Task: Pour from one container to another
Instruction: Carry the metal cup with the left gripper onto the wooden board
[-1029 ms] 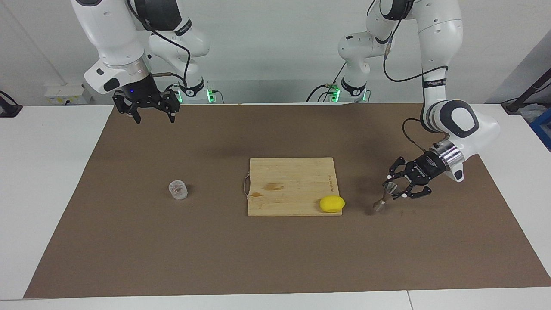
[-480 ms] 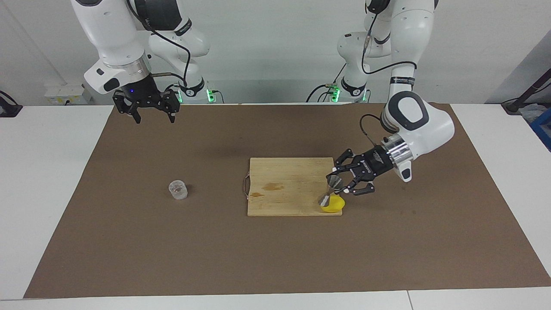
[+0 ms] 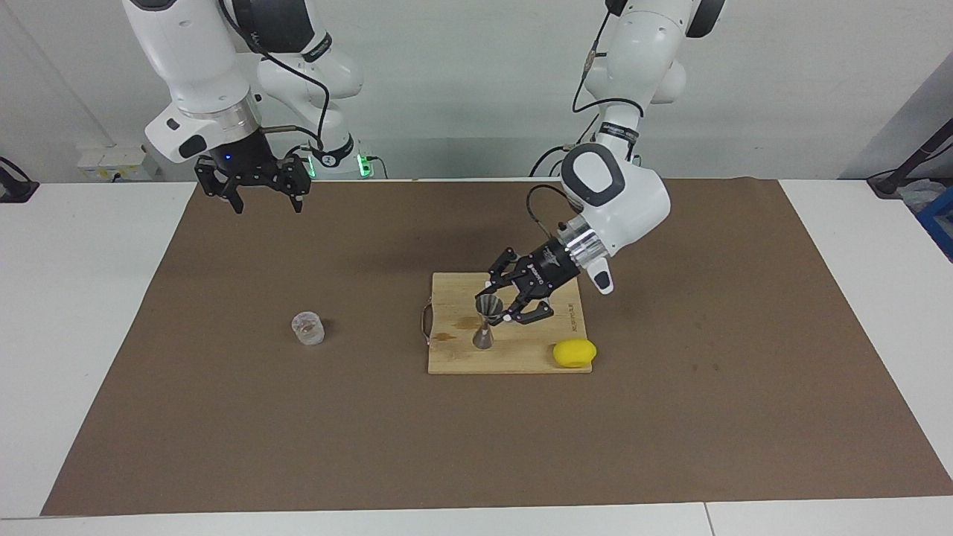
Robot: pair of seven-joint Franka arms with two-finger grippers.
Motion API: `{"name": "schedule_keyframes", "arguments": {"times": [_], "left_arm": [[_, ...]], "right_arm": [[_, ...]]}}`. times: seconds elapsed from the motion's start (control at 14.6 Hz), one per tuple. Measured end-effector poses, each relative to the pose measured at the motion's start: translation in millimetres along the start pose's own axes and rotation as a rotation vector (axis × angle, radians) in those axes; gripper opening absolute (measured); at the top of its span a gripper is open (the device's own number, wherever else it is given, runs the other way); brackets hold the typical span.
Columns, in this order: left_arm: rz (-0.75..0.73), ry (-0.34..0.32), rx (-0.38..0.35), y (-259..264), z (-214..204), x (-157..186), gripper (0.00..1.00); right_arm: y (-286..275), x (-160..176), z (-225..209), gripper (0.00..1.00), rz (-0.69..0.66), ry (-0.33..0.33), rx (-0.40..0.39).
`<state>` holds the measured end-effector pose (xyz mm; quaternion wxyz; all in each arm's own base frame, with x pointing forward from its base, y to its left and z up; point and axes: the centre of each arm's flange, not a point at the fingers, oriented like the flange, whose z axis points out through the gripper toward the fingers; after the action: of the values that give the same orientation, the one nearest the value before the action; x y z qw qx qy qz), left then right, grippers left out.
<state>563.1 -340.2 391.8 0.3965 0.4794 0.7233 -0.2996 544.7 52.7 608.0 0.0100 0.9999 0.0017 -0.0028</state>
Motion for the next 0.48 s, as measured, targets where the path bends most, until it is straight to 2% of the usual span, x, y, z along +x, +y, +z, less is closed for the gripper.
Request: {"name": "schedule_keyframes", "arguments": {"times": [0.21,0.48], "left_arm": [[-0.001,0.044,-0.01,-24.1,18.0,12.4,0.5],[-0.024,0.08,-0.026,-18.3,22.9,35.0,0.5]], "right_arm": [[3.2,0.3,0.1,1.0,0.006,0.0,0.0],[4.8,0.4,0.0,1.0,0.009,0.0,0.0]]}}
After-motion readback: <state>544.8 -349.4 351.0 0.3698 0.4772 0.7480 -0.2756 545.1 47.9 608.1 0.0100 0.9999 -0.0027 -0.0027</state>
